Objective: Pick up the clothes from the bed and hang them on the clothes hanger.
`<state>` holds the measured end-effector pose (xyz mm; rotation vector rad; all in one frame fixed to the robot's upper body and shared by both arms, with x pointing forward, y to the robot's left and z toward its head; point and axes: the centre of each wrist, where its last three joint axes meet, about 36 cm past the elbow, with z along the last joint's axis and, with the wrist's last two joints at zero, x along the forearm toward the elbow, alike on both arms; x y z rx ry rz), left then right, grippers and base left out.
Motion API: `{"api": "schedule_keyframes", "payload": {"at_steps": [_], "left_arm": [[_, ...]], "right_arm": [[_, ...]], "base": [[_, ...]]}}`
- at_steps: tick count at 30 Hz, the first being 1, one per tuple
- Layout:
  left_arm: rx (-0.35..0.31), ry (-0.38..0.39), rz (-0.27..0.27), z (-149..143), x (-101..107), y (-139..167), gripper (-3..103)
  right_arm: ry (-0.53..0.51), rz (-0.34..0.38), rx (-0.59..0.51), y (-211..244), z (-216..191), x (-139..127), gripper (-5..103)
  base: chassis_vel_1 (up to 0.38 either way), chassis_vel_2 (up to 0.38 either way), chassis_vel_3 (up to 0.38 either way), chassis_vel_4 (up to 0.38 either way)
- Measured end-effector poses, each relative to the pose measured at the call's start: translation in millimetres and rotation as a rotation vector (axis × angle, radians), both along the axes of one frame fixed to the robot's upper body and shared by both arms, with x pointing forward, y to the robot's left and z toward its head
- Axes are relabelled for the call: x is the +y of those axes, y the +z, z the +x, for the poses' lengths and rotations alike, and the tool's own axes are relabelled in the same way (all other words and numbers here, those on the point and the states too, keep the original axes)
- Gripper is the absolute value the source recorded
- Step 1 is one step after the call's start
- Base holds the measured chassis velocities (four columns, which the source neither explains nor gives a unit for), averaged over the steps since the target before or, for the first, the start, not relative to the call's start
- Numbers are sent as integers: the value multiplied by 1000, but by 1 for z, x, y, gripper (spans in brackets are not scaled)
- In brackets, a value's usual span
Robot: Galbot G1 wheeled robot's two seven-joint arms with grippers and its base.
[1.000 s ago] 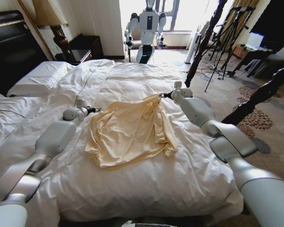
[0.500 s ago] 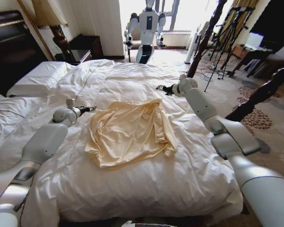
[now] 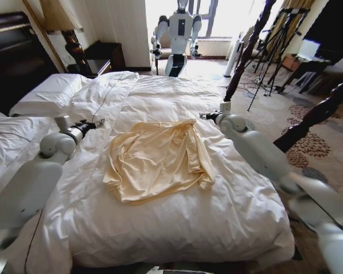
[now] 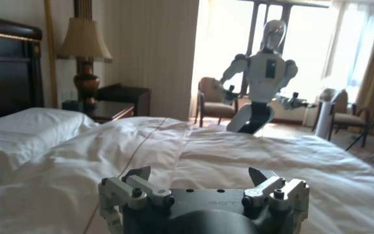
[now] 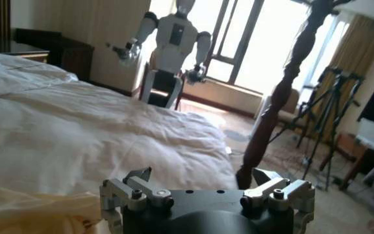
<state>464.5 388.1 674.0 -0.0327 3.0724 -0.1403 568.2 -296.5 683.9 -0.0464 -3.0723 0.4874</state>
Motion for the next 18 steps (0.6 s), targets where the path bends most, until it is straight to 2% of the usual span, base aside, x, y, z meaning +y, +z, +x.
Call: {"api": "schedule_keyframes", "payload": {"at_steps": [1, 2, 5, 6, 9, 10, 12, 13, 17, 18], "left_arm": [[-31, -36, -30, -13, -10, 7, 100], [-31, -36, -30, -13, -10, 7, 100], [-99, -80, -127, -47, -31, 18, 100], [-99, -80, -127, -47, -31, 18, 100], [-135, -106, -193, -74, -53, 16, 100], [-135, -106, -193, -74, -53, 16, 100], [-150, -116, -192, -81, -61, 13, 100], [-150, -116, -192, -81, -61, 13, 100], [-158, -127, -195, -91, -68, 11, 100], [-158, -127, -195, -91, -68, 11, 100]], "right_arm": [[-52, -61, -58, 17, -30, -16, 100], [-52, -61, -58, 17, -30, -16, 100], [-179, -210, -170, 61, -91, -39, 100], [-179, -210, -170, 61, -91, -39, 100], [-344, -341, -279, 111, -138, -70, 100], [-344, -341, -279, 111, -138, -70, 100], [-469, -375, -340, 148, -155, -104, 100], [-469, -375, -340, 148, -155, -104, 100], [-733, -433, -378, 197, -179, -166, 100], [-733, -433, -378, 197, -179, -166, 100]], "base": [[0, 0, 0, 0], [0, 0, 0, 0], [0, 0, 0, 0], [0, 0, 0, 0], [0, 0, 0, 0], [0, 0, 0, 0], [0, 0, 0, 0], [0, 0, 0, 0], [0, 0, 0, 0], [0, 0, 0, 0]]}}
